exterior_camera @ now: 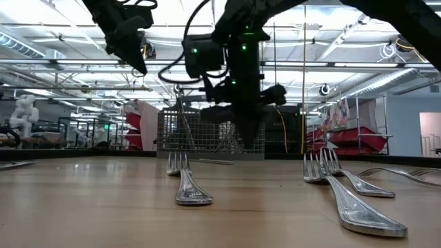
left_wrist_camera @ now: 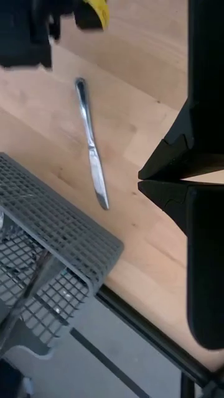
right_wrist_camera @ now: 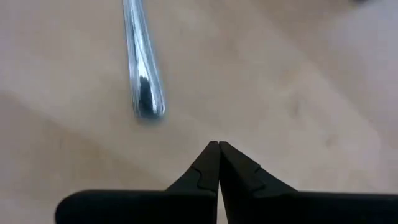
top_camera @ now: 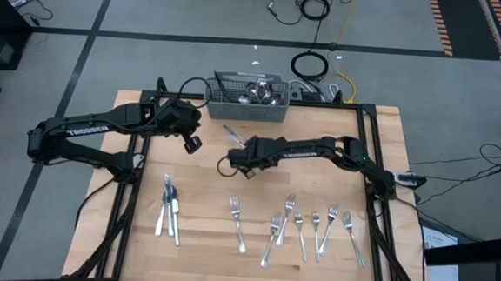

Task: Sort silverware
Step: Put the silver knife into the gray utensil holder

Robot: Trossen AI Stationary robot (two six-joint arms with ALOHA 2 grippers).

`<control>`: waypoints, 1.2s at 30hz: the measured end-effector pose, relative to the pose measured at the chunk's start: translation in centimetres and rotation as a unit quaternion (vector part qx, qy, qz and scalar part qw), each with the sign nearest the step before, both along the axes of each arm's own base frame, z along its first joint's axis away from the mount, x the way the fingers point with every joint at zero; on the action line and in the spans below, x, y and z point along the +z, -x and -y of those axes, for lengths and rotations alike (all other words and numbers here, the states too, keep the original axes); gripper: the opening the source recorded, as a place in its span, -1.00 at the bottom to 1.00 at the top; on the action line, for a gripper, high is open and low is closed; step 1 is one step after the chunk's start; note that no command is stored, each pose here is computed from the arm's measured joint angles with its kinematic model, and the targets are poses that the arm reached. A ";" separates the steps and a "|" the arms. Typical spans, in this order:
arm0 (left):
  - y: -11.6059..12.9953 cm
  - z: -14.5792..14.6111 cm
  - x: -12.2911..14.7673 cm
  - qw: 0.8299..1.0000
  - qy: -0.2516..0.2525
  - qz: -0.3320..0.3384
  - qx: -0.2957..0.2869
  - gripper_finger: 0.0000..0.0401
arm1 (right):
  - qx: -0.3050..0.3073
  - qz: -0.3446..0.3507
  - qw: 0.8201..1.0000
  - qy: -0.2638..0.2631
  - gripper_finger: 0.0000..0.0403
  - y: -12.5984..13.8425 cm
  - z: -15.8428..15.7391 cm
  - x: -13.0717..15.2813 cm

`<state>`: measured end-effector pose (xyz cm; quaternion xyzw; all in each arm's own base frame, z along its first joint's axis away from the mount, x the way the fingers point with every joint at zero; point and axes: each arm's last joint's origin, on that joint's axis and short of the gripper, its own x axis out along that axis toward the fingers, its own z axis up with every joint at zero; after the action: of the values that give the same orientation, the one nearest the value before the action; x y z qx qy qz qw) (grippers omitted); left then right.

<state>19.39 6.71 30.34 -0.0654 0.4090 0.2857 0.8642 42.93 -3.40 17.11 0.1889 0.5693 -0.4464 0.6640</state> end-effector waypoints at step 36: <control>0.5 0.2 -0.4 0.999 0.017 -0.032 -0.003 -0.91 | -0.079 0.307 0.948 0.025 -1.00 -5.1 10.4 -1.9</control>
<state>18.89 6.53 29.91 -0.0699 0.4411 0.2784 0.8503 48.06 -13.84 15.24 0.3451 0.3095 -0.4320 0.7736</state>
